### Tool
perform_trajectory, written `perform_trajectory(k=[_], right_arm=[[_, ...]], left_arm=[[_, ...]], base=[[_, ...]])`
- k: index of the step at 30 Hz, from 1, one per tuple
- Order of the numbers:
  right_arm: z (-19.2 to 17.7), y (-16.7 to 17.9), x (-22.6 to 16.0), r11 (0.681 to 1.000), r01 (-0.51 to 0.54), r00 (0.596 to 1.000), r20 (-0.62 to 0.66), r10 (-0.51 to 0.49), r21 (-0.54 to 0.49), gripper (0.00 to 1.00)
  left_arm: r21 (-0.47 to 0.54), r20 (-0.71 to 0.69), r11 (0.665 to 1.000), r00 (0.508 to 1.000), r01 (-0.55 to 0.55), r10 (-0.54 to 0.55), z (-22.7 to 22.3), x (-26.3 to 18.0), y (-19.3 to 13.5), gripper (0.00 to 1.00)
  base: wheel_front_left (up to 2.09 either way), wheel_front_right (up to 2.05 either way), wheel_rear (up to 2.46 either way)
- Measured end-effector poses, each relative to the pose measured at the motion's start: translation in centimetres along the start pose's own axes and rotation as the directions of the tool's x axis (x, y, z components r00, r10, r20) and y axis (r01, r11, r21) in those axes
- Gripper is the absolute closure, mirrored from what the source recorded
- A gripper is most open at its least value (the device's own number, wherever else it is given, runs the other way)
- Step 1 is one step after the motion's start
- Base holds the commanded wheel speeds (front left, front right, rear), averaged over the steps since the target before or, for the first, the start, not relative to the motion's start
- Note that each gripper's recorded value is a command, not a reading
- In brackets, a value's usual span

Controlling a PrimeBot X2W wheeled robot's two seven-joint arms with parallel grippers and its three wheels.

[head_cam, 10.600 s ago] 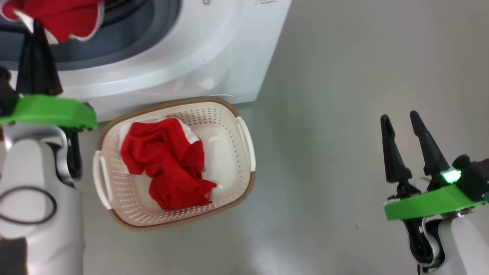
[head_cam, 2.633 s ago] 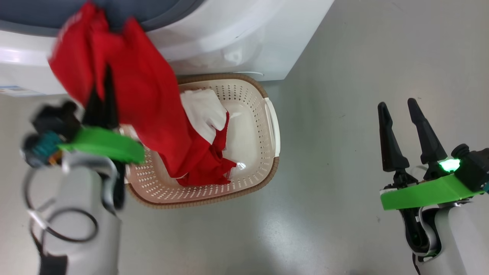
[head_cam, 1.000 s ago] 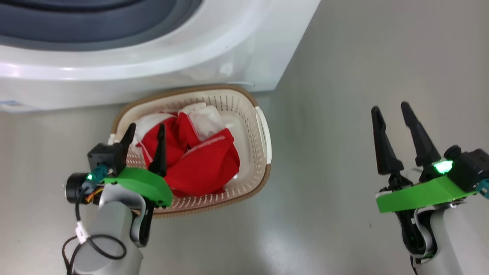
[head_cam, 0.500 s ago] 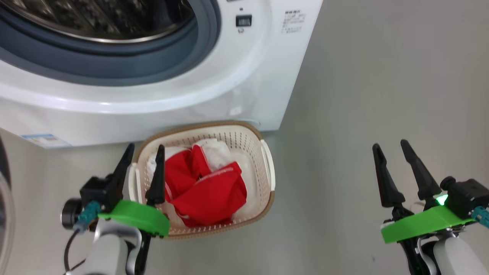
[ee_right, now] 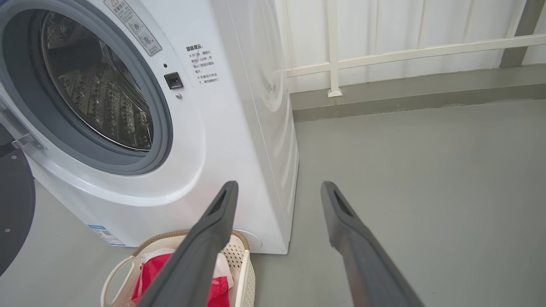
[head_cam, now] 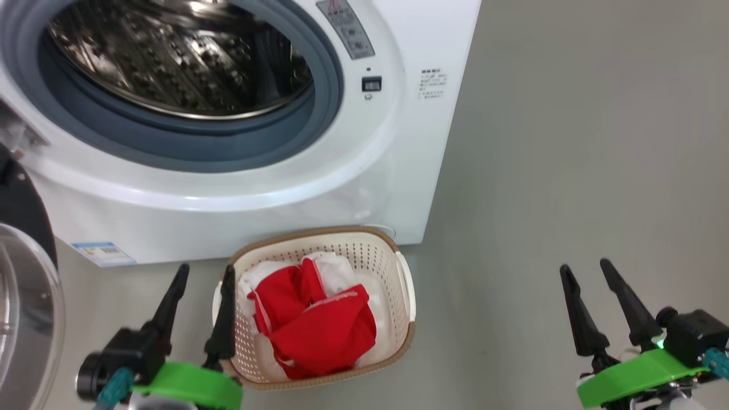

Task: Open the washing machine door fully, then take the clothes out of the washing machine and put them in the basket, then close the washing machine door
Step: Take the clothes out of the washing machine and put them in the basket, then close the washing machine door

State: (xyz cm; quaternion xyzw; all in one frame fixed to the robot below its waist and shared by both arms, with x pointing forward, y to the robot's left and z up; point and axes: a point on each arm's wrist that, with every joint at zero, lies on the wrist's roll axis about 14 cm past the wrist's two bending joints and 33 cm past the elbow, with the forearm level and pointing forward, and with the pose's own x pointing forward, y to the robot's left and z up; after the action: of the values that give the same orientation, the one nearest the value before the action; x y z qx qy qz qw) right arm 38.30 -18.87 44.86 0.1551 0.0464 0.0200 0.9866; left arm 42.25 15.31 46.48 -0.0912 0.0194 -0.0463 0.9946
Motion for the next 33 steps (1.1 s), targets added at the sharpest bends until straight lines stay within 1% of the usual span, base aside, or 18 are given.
perform_trajectory(k=[7,17,33], right_arm=[[0.0,-0.1,-1.7,1.0,0.007,1.0,-0.002,-0.007,-0.002,0.0],[0.0,-0.9,-2.9,1.0,0.031,1.0,-0.003,-0.031,-0.003,0.0],[-0.6,-1.0,-3.1,0.999,0.035,0.999,-0.022,-0.035,-0.002,0.0]], left_arm=[[0.009,0.024,0.999,0.999,-0.042,0.041,0.9,-2.9,1.4,0.0],[0.019,0.03,0.995,0.995,-0.099,0.098,1.1,-5.4,2.9,0.0],[0.024,0.047,0.994,0.993,-0.105,0.104,1.6,-5.6,2.9,0.0]], base=[[0.0,0.0,0.0],[0.0,0.0,0.0],[0.0,0.0,0.0]])
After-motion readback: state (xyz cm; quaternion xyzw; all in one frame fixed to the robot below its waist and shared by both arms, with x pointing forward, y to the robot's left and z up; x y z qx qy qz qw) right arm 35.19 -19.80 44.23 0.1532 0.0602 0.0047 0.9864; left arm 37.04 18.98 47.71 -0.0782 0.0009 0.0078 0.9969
